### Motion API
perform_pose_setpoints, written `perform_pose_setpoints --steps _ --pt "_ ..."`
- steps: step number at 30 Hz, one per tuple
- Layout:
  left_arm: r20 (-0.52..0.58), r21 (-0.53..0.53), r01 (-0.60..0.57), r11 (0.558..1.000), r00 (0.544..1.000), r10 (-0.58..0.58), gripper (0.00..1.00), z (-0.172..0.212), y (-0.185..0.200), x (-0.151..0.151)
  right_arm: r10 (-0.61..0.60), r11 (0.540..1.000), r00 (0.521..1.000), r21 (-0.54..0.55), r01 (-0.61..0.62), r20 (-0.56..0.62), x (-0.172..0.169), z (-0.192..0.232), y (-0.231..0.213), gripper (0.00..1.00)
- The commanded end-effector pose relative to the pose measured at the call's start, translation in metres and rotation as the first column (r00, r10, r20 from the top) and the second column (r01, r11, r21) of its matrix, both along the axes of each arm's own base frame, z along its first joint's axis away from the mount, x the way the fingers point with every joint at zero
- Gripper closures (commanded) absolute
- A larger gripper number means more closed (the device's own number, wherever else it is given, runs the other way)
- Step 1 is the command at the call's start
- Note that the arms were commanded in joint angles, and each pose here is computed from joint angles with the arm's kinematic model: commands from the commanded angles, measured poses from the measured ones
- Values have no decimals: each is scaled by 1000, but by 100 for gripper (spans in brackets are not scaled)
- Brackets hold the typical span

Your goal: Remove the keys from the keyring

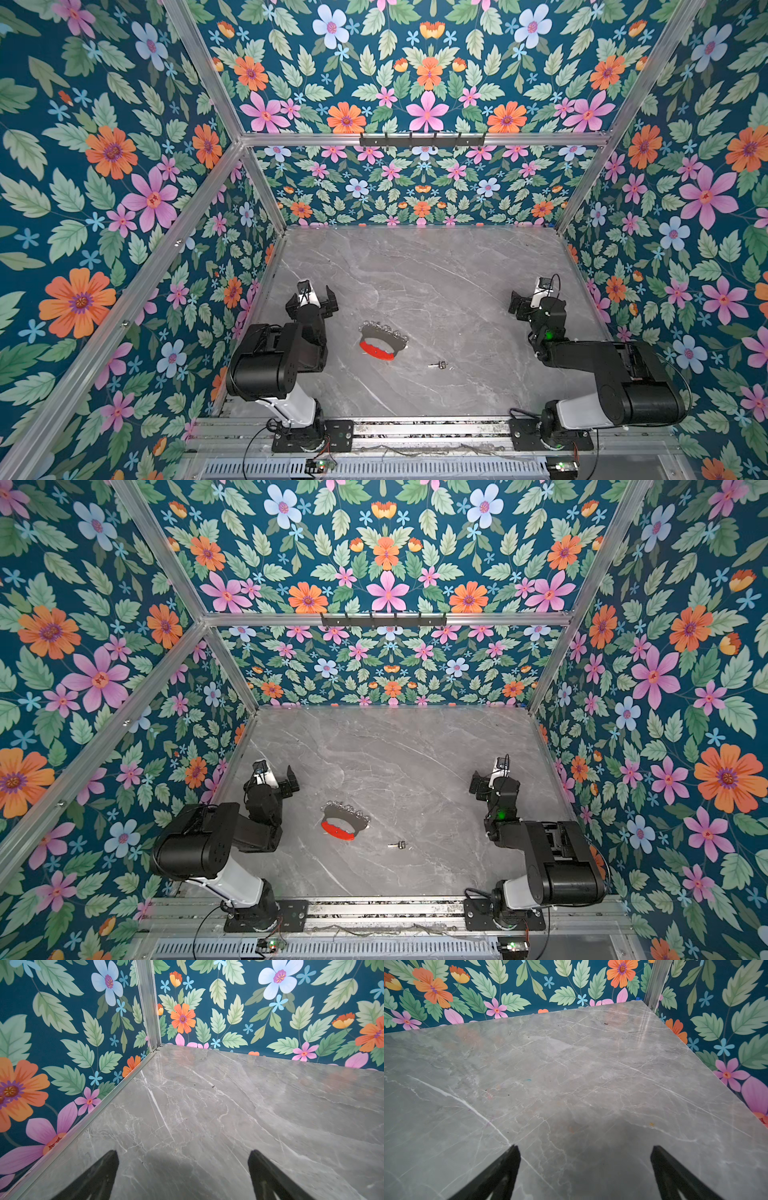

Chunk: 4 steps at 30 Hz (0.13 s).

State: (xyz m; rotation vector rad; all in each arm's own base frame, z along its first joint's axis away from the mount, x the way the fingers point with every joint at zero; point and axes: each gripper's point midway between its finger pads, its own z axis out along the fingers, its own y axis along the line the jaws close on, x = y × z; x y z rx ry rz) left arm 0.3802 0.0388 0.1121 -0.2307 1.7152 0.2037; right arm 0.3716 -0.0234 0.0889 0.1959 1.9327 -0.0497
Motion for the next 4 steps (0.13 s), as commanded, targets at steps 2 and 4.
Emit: perform_pose_setpoints --steps 2,4 --pt "12 16 -4 1000 1000 4 0 4 0 1 2 1000 999 -1 -2 34 3 9 0 1" --pt "14 15 -1 1000 1000 1 0 5 -1 1 3 1000 999 -1 -3 33 3 8 0 1"
